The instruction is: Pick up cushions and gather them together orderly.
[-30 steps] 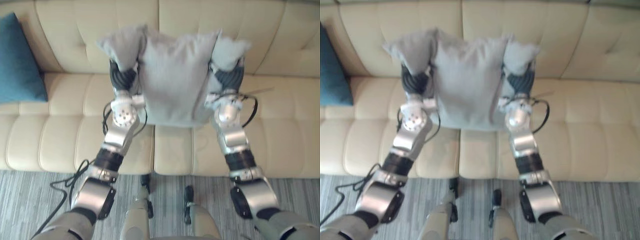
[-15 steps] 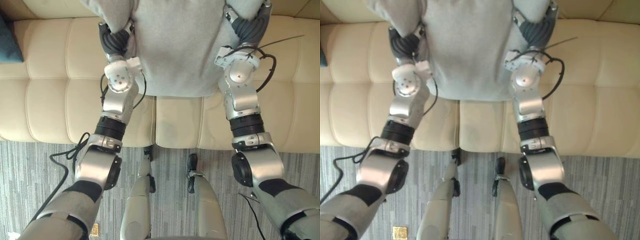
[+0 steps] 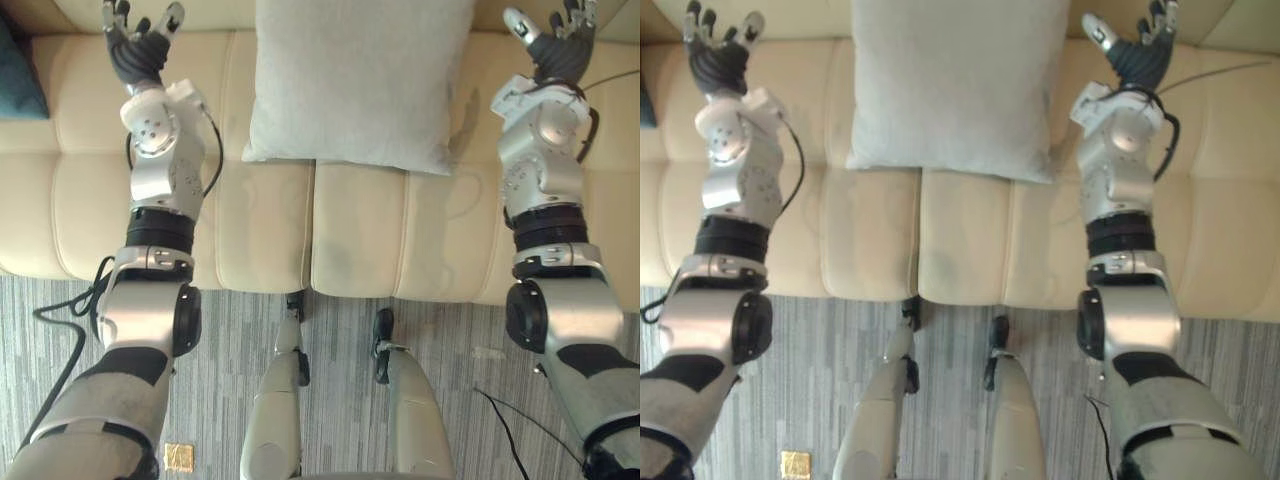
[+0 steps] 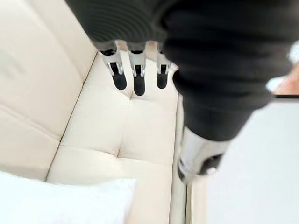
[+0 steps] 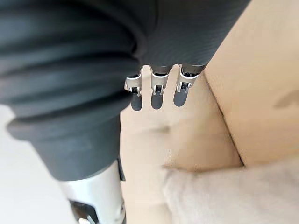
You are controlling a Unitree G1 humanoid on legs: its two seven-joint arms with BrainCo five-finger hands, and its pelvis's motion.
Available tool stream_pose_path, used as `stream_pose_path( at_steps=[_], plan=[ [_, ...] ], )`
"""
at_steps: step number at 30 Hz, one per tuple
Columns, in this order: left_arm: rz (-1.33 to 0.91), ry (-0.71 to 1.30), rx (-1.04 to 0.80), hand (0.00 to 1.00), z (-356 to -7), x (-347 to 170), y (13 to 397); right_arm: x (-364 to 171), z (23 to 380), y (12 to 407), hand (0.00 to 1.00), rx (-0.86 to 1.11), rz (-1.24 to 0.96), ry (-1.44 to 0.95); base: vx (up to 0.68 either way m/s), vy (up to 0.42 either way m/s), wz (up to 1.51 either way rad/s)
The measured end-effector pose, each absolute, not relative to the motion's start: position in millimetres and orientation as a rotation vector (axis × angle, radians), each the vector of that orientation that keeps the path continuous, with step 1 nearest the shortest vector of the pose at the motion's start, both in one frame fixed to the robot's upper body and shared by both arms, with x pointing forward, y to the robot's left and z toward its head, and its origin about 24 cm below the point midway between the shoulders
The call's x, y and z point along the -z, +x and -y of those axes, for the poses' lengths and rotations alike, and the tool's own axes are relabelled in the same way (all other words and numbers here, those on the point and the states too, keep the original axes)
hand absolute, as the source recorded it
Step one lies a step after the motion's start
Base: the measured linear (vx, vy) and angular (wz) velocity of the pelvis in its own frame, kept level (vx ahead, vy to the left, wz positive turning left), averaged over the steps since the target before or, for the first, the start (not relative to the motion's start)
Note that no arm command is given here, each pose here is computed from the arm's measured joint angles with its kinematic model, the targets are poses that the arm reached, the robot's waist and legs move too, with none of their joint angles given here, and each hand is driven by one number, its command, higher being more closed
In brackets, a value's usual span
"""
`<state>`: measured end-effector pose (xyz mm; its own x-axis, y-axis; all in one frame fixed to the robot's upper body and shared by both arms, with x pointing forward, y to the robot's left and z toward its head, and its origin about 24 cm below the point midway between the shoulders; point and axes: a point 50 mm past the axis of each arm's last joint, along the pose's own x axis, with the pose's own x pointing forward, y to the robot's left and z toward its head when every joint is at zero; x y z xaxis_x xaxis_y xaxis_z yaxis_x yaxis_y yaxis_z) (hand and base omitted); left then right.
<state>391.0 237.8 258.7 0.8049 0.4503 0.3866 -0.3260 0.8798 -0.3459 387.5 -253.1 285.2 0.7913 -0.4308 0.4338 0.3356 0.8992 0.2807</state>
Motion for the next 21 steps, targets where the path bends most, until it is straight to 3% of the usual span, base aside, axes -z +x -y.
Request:
stream_pose_path(
  at_steps=[3,6,8,13,17,21],
  plan=[
    [0.373,-0.227,-0.448,0.0,-251,-204,379,-235,265,374,0.0,0.417,0.441,0.153,0.02,-0.046,0.0],
    [0.177,-0.192,-0.441,0.0,-244,-121,356,-151,269,351,0.0,0.444,0.267,0.193,0.06,-0.048,0.05],
    [-0.008,-0.198,-0.399,0.0,-221,-52,325,-75,257,320,0.0,0.449,0.08,0.25,0.08,-0.049,0.08],
    [-0.367,-0.205,-0.289,0.0,-181,48,249,21,229,253,0.0,0.453,-0.217,0.305,0.05,-0.036,-0.06],
    [-0.634,-0.182,-0.277,0.0,-174,102,192,79,215,196,0.0,0.462,-0.475,0.281,0.12,-0.028,-0.08],
    [-0.781,-0.155,-0.293,0.0,-179,126,160,105,202,173,0.0,0.451,-0.613,0.308,0.06,-0.012,-0.23]
  ],
)
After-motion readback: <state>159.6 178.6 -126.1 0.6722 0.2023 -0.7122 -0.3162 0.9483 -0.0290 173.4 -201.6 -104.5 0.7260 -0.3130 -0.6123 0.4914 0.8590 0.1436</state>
